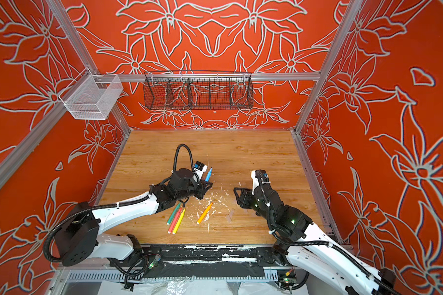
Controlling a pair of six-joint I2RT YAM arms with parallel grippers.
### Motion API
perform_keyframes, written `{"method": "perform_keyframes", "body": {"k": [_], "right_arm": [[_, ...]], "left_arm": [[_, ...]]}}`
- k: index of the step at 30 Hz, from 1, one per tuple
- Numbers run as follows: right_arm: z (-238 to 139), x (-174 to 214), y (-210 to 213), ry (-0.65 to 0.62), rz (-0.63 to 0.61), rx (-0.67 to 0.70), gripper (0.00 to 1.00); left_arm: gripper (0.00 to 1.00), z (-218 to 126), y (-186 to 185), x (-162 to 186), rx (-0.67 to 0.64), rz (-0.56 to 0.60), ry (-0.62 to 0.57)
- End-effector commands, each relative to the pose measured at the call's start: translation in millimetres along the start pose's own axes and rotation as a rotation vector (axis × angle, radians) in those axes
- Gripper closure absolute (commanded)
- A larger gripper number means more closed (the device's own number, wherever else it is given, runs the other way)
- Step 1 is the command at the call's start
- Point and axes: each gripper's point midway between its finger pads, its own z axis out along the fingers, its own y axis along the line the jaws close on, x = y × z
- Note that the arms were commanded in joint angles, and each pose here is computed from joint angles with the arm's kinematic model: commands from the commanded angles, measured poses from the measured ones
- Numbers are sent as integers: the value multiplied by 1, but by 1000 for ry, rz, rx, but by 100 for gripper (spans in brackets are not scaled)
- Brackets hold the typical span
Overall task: Insert the pens into the pen caps
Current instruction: 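Hold the blue marker upright with the left gripper while the right gripper withdraws, then move the right gripper over the translucent caps and align with one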
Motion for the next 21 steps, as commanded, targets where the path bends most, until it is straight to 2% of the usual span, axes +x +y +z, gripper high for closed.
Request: {"method": "perform_keyframes", "body": {"k": [1,9,17,21], "right_arm": [[13,46,-21,212,-70,91,55],[36,97,-40,387,-104,138,59],[29,129,-44,376,-141,38,59],[28,144,-55,412,-132,68,63]], "left_arm": [[100,-10,3,-14,-33,-19,-50],[100,-5,12,-10,-90,-41,-20],[100,-11,12,-13,-91,-1,-35],[100,-15,23,-13,-151,30,-50]]}}
